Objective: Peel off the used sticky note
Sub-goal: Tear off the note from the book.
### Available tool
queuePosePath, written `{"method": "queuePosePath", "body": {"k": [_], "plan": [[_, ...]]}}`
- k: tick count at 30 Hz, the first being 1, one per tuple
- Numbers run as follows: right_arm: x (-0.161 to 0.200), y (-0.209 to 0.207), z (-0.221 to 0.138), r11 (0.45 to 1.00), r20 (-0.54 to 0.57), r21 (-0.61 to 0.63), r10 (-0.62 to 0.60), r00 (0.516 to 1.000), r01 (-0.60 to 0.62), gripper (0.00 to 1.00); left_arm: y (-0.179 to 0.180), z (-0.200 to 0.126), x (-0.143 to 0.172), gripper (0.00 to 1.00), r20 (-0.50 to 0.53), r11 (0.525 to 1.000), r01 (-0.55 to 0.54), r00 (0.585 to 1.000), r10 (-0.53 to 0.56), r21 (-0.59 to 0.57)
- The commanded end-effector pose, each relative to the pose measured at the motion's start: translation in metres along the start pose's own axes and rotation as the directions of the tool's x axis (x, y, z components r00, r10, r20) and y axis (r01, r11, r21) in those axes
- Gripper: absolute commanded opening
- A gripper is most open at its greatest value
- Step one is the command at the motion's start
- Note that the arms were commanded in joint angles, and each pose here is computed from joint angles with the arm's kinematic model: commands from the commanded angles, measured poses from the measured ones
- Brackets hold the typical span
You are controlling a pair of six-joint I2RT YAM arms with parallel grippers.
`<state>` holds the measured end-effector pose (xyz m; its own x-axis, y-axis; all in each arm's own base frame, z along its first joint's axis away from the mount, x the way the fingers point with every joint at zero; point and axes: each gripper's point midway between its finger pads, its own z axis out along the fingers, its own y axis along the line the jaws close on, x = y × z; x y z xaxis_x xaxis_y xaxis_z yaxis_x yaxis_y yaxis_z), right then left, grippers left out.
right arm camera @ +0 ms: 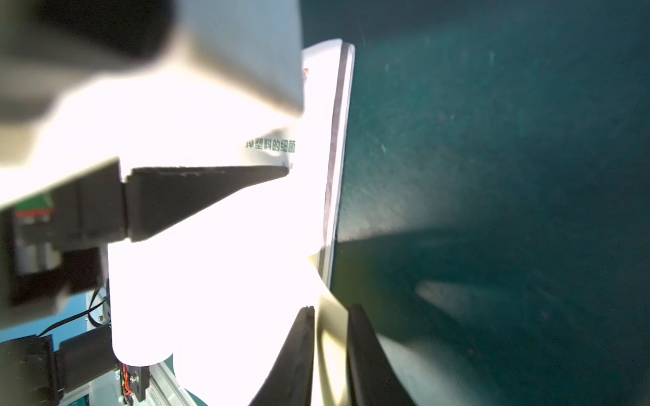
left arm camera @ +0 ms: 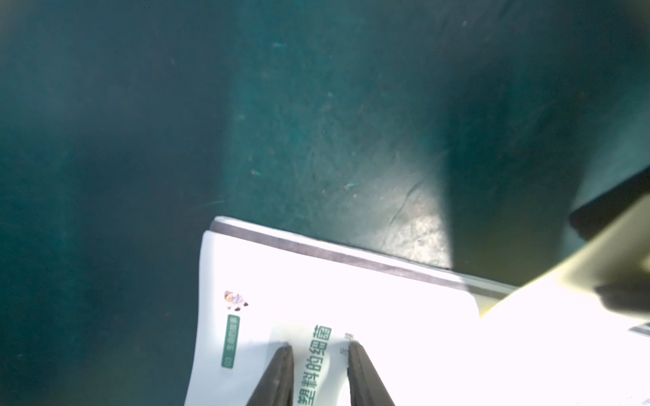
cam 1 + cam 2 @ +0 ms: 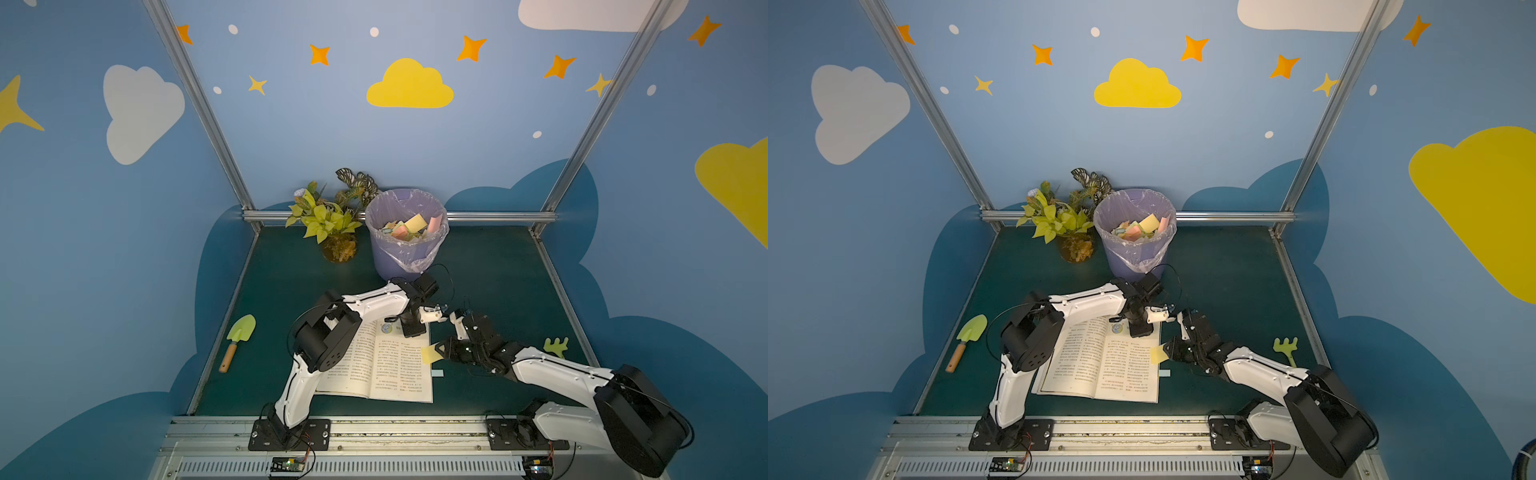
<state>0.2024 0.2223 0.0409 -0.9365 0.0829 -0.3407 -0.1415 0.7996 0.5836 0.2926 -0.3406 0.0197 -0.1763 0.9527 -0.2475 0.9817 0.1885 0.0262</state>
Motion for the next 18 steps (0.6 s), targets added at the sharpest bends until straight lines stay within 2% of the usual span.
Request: {"method": "queuePosePath", "body": {"k": [1,7,10,15,18], "plan": [[-0.008,0.02,-0.006,0.996,0.019,-0.052,-0.069,0.997,0.07,0.25,-0.007,0.017,0.013,0.3,-0.063,1.0,-0.007,0.998,0.009,0.026],[-0.012,0.027,-0.007,0.994,0.04,-0.082,-0.066,0.997,0.069,0.29,-0.009,0.019,0.015,0.3,-0.073,0.999,-0.004,0.997,0.007,0.034],[-0.014,0.028,-0.01,0.994,0.064,-0.09,-0.063,0.996,0.068,0.22,-0.008,0.02,0.016,0.3,-0.079,0.999,-0.004,0.997,0.006,0.033],[-0.013,0.022,-0.015,0.995,0.097,-0.068,-0.069,0.993,0.076,0.02,-0.008,0.022,0.017,0.3,-0.085,0.999,0.01,0.996,-0.007,0.033],[-0.007,0.02,-0.017,0.994,0.116,-0.051,-0.09,0.989,0.096,0.0,-0.01,0.023,0.017,0.3,-0.095,0.999,0.022,0.995,-0.018,0.042]]}}
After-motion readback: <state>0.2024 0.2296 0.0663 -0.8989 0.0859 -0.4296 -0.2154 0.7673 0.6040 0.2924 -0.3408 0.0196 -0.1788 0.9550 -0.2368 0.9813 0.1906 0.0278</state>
